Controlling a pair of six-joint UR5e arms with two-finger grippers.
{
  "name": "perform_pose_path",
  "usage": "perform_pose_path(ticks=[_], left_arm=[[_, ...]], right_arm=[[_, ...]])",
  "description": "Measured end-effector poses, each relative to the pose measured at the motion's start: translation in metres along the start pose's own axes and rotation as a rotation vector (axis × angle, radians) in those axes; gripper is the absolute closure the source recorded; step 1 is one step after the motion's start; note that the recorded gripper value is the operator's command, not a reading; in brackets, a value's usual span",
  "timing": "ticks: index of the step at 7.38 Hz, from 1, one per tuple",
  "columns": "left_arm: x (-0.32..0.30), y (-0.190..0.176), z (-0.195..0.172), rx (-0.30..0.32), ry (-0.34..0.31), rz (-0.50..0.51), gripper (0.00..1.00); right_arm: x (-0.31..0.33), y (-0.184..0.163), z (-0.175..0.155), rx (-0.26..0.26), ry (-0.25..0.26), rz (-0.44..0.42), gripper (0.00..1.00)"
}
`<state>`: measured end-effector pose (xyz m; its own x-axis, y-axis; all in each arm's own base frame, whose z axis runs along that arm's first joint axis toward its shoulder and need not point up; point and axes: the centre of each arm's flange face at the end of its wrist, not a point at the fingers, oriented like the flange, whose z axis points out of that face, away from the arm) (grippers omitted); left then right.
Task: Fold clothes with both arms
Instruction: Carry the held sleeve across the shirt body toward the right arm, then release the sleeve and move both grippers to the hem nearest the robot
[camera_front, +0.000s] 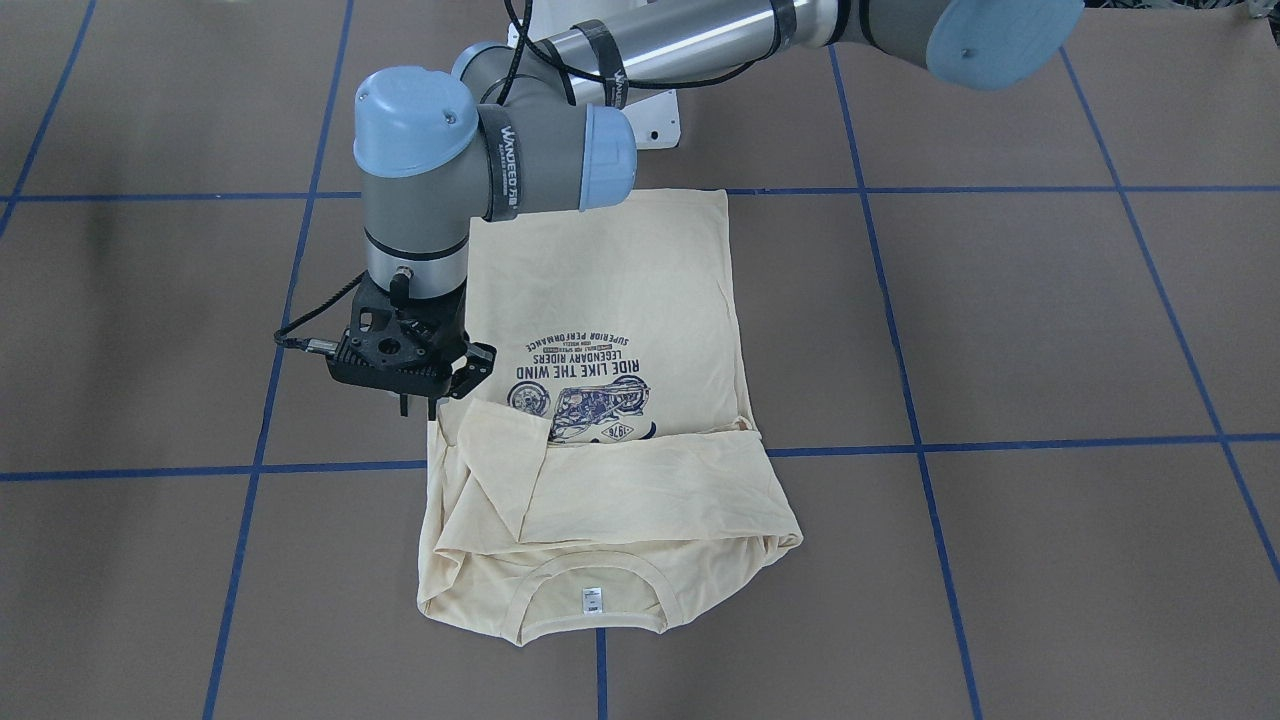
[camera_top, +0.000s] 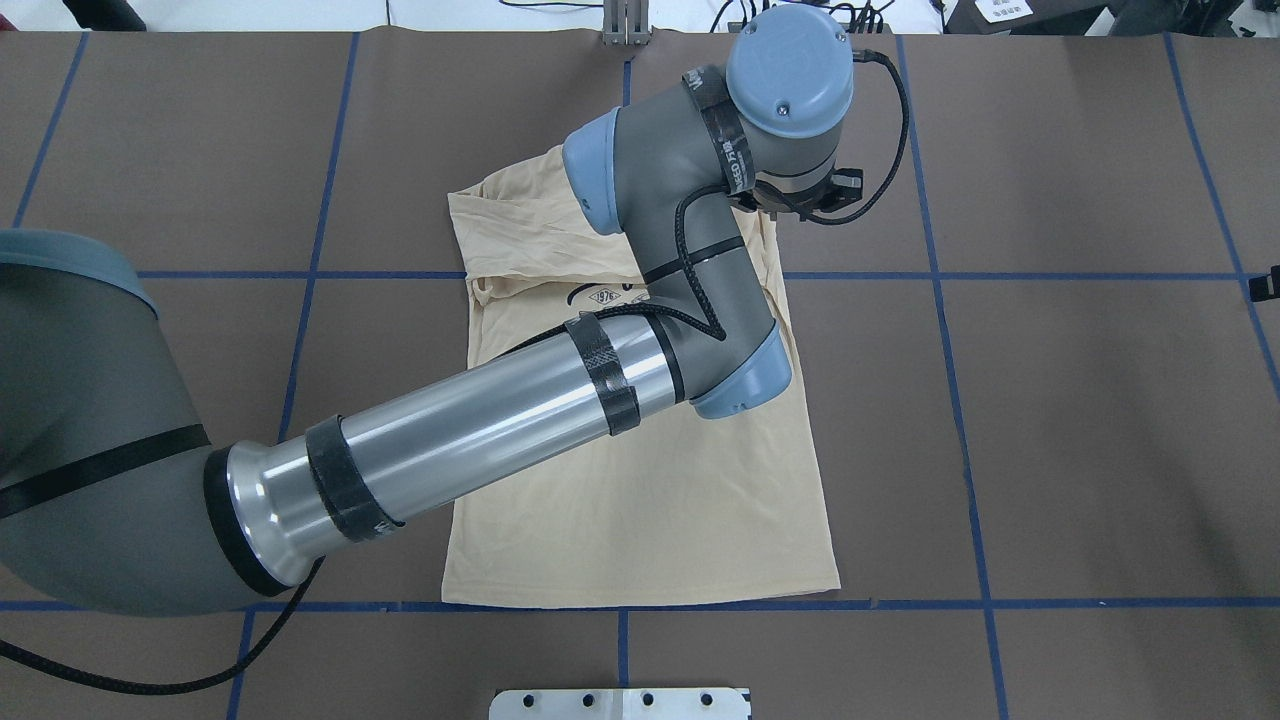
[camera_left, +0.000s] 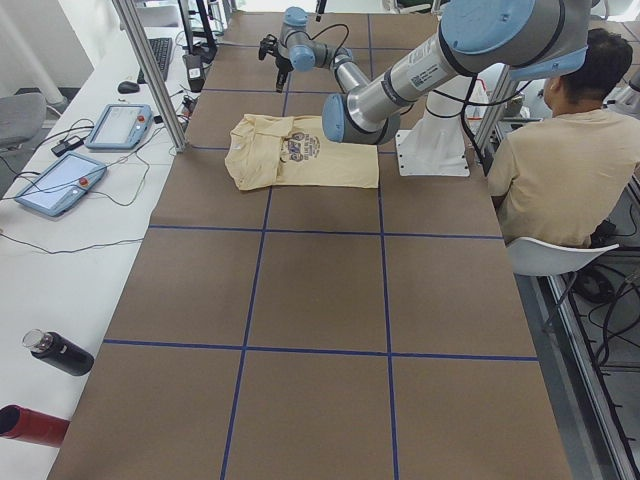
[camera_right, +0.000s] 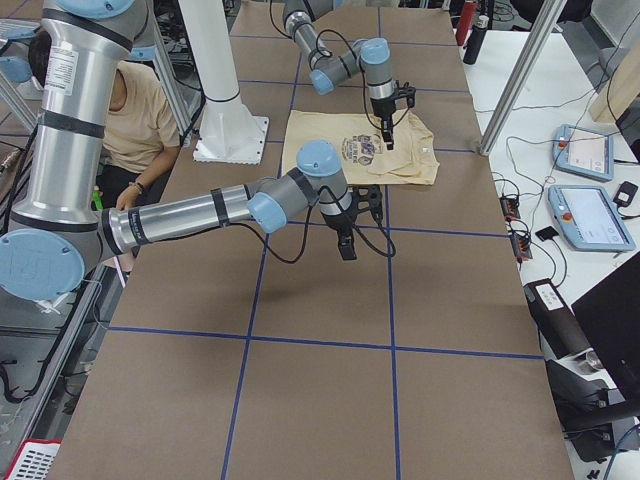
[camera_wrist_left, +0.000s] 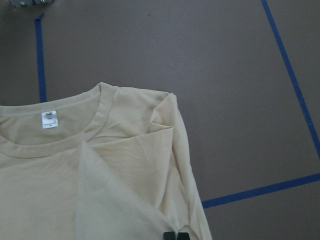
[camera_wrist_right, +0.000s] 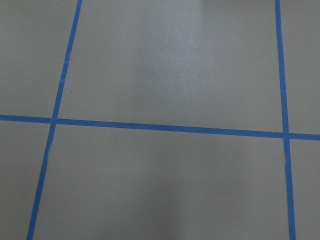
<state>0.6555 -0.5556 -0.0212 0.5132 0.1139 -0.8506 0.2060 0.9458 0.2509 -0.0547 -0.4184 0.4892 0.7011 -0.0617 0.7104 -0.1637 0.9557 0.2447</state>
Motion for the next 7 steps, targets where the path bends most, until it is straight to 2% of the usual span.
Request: perform_pose_path(ticks=[1, 3, 5, 7], left_arm=[[0.003, 0.003, 0.002, 0.007, 0.025, 0.002, 0.00], [-0.007, 0.007, 0.004, -0.006, -0.004, 0.132, 0.00], [-0.067, 0.032, -0.004, -0.008, 0.001, 0.274, 0.00], [-0.151, 0.074, -0.035, 0.009, 0.042, 0.355, 0.00]], right_arm=[[0.000, 0.000, 0.000, 0.001, 0.000, 0.000, 0.00], [-0.008, -0.008, -0.003, 0.016, -0.009, 0.031, 0.00], [-0.033, -0.012, -0.007, 0.027, -0.042, 0.125, 0.00], [-0.084, 0.001, -0.003, 0.009, -0.077, 0.201, 0.00]])
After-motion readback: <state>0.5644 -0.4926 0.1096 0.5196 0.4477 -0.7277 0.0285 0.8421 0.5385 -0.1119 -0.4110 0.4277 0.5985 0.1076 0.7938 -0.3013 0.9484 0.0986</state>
